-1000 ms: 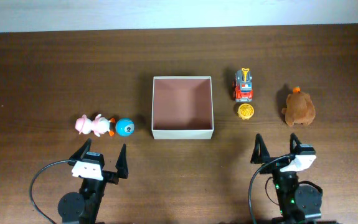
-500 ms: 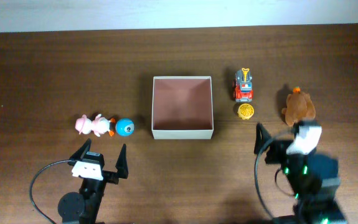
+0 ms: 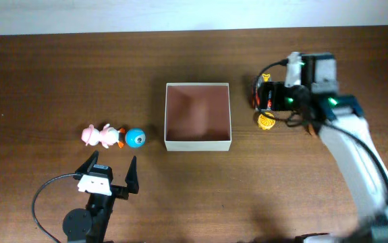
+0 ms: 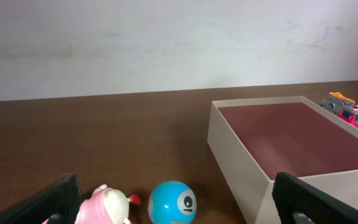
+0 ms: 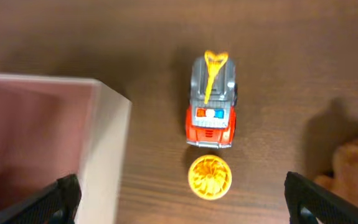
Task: Pack container
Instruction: 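Move the right gripper to the red toy truck and grasp it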
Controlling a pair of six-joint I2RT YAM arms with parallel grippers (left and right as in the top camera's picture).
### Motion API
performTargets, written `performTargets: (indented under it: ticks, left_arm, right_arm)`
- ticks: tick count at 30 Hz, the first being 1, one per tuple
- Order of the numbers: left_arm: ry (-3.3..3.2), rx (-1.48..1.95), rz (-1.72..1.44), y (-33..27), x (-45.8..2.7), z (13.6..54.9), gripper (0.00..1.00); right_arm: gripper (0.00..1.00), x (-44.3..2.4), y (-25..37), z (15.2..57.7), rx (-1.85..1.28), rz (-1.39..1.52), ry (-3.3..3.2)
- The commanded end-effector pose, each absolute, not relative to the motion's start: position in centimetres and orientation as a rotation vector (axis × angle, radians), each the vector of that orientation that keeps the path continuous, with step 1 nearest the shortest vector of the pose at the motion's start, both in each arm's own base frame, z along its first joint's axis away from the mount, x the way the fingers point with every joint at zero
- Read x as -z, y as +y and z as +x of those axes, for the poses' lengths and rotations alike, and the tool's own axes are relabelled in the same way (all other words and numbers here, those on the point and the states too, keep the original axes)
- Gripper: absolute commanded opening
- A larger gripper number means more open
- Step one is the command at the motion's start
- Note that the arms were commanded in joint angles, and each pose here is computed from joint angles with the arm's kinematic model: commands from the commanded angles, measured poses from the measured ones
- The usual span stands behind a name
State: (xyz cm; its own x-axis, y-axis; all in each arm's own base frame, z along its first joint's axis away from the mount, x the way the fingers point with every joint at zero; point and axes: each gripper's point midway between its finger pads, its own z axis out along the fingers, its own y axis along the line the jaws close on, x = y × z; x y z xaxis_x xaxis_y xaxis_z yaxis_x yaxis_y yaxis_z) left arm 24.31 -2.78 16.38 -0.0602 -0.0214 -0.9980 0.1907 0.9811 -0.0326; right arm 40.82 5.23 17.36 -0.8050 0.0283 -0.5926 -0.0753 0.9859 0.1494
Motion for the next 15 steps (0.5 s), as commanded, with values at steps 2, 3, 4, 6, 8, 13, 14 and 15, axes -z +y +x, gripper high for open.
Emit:
performTargets:
  ticks: [2, 3, 4, 6, 8, 13, 14, 15]
  left_arm:
    - [1.623, 0.163, 0.139, -2.8, -16.2, 24.3, 1.0]
    - [1.623, 0.163, 0.139, -2.8, -16.2, 24.3, 1.0]
    - [1.623, 0.163, 0.139, -2.8, -16.2, 24.3, 1.0]
    - [1.623, 0.163, 0.139, -2.8, -16.2, 24.3, 1.0]
    - [1.623, 0.163, 0.139, -2.8, -16.2, 24.3, 1.0]
    - [1.623, 0.163, 0.139, -2.8, -16.2, 24.3, 1.0]
    - [1.623, 0.163, 0.139, -2.8, -16.2, 24.3, 1.0]
    - [1.623, 0.163, 0.139, -2.8, -16.2, 24.3, 1.0]
  right_arm:
    - [0.99, -12.7, 5.2, 43.0, -0.193, -0.118, 2.566]
    - [0.99, -11.7, 5.2, 43.4, -0.196, -0.103, 2.578]
    - [0.99, -10.7, 5.3, 43.7, -0.197, -0.103, 2.591]
    - [1.0, -9.1, 5.1, 44.3, -0.183, -0.1, 2.608]
    - [1.0, -7.9, 4.7, 44.8, -0.149, -0.092, 2.616]
    - [1.0, -6.7, 4.1, 46.3, -0.086, -0.101, 2.588]
    - [0.98, -6.5, 3.9, 46.6, -0.072, -0.098, 2.583]
    - [0.97, -6.3, 3.8, 46.8, -0.064, -0.098, 2.577]
